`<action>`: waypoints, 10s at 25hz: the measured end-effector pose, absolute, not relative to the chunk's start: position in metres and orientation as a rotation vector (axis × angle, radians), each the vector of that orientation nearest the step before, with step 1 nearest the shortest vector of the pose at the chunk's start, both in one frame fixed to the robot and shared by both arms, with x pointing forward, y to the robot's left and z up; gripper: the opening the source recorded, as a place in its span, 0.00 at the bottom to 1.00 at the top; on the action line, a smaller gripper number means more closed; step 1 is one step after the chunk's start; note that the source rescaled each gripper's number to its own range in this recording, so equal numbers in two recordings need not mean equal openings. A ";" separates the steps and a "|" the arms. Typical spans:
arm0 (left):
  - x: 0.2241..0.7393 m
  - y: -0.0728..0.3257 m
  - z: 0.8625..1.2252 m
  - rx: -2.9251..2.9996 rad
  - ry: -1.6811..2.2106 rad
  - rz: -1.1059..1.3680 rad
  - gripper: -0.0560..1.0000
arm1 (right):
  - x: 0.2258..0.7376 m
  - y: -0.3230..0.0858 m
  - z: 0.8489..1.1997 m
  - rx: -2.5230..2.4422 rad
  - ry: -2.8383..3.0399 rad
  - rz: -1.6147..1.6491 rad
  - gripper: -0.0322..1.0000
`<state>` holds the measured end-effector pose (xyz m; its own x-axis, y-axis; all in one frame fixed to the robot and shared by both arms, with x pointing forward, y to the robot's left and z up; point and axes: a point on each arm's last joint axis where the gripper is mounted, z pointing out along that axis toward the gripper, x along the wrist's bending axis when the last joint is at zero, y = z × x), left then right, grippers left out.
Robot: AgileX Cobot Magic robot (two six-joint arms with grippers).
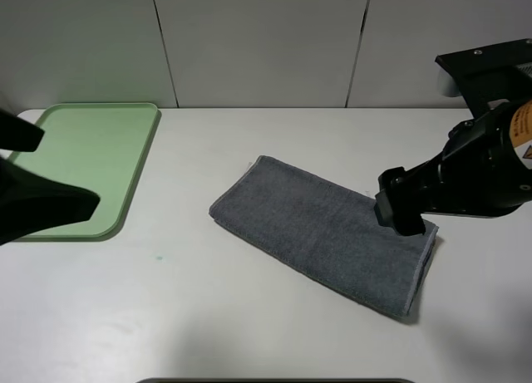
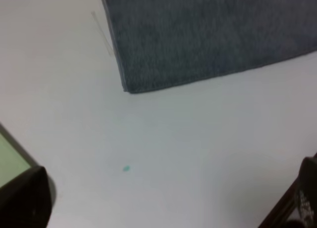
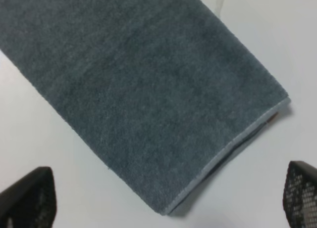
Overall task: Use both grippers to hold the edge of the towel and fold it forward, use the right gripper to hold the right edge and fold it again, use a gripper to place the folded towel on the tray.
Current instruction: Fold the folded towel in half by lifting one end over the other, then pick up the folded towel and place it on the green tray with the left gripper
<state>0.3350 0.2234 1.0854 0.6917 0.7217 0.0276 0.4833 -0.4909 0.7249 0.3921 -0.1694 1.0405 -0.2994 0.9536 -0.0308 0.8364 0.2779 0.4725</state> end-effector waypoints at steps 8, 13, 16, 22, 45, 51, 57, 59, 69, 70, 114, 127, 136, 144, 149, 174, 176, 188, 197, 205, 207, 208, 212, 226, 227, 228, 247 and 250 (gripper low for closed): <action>0.270 0.269 1.075 1.940 0.947 0.459 1.00 | 0.393 -0.165 1.042 1.627 2.261 0.606 1.00; 0.243 0.293 1.061 1.923 1.000 0.482 1.00 | 0.393 -0.165 1.042 1.627 2.262 0.607 1.00; 0.235 0.302 1.057 1.893 1.042 0.493 1.00 | 0.393 -0.165 1.042 1.627 2.262 0.608 1.00; 0.232 0.308 1.041 1.922 1.138 0.475 1.00 | 0.393 -0.165 1.042 1.627 2.262 0.609 1.00; 0.231 0.310 1.041 1.771 1.393 0.614 1.00 | 0.389 -0.159 1.040 1.917 2.167 0.676 1.00; 0.229 0.308 1.041 1.630 1.600 0.729 1.00 | 0.396 -0.161 1.027 2.001 2.061 0.527 1.00; 0.228 0.307 1.041 1.514 1.748 0.817 1.00 | 0.413 -0.156 0.999 2.062 2.004 0.355 1.00; 0.228 0.306 1.041 1.489 1.778 0.834 1.00 | 0.423 -0.160 0.991 2.101 1.967 0.313 1.00; 0.227 0.306 1.041 1.480 1.785 0.843 1.00 | 0.467 -0.195 0.960 2.303 1.838 0.262 1.00; 0.227 0.306 1.041 1.480 1.785 0.843 1.00 | 0.469 -0.198 0.958 2.312 1.833 0.251 1.00; 0.227 0.306 1.041 1.481 1.784 0.844 1.00 | 0.495 -0.212 0.864 2.437 1.955 0.069 0.89; 0.227 0.306 1.041 1.481 1.784 0.844 1.00 | 0.506 -0.208 0.859 2.318 2.039 0.206 0.29; 0.227 0.306 1.041 1.481 1.784 0.845 1.00 | 0.518 -0.206 0.865 2.213 2.116 0.180 0.18; 0.227 0.306 1.041 1.481 1.784 0.845 1.00 | 0.548 -0.204 0.886 2.095 2.192 -0.025 0.18; 0.227 0.306 1.041 1.481 1.784 0.845 1.00 | 0.568 -0.202 0.910 2.014 2.210 -0.070 0.17; 0.227 0.306 1.041 1.481 1.784 0.845 1.00 | 0.621 -0.185 1.024 1.987 2.150 0.065 0.17; 0.227 0.306 1.041 1.481 1.784 0.845 1.00 | 0.620 -0.178 1.026 1.970 2.189 0.087 0.17; 0.227 0.306 1.041 1.481 1.784 0.845 1.00 | 0.595 -0.104 1.015 1.693 2.400 0.114 0.17; 0.227 0.306 1.041 1.481 1.784 0.845 1.00 | 0.601 -0.089 0.977 1.656 2.451 0.029 0.17; 0.227 0.306 1.041 1.481 1.784 0.845 1.00 | 0.606 -0.088 0.970 1.643 2.437 0.028 0.17; 0.227 0.306 1.041 1.481 1.784 0.845 1.00 | 0.610 -0.085 0.967 1.654 2.430 0.027 0.17; 0.227 0.306 1.041 1.481 1.784 0.845 1.00 | 0.613 -0.083 0.966 1.658 2.426 0.030 0.17; 0.227 0.306 1.041 1.481 1.784 0.845 1.00 | 0.623 -0.077 0.969 1.661 2.412 0.050 0.17; 0.227 0.306 1.041 1.481 1.784 0.845 1.00 | 0.629 -0.078 0.953 1.633 2.408 -0.041 0.17; 0.227 0.306 1.041 1.481 1.784 0.845 1.00 | 0.629 -0.078 0.953 1.635 2.408 -0.041 0.17; 0.227 0.306 1.041 1.481 1.784 0.845 1.00 | 0.629 -0.078 0.953 1.640 2.404 -0.040 0.17; 0.227 0.306 1.041 1.481 1.784 0.845 1.00 | 0.647 -0.051 1.016 1.756 2.356 0.381 1.00; 0.227 0.306 1.041 1.481 1.784 0.845 1.00 | 0.647 -0.051 1.020 1.748 2.360 0.379 1.00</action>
<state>0.2271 0.3062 1.0406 -0.1402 0.9864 -0.0852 0.5593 0.1499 0.8153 0.6469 -0.0510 1.0197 -0.2925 0.9562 0.0071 0.9105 0.2762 0.3077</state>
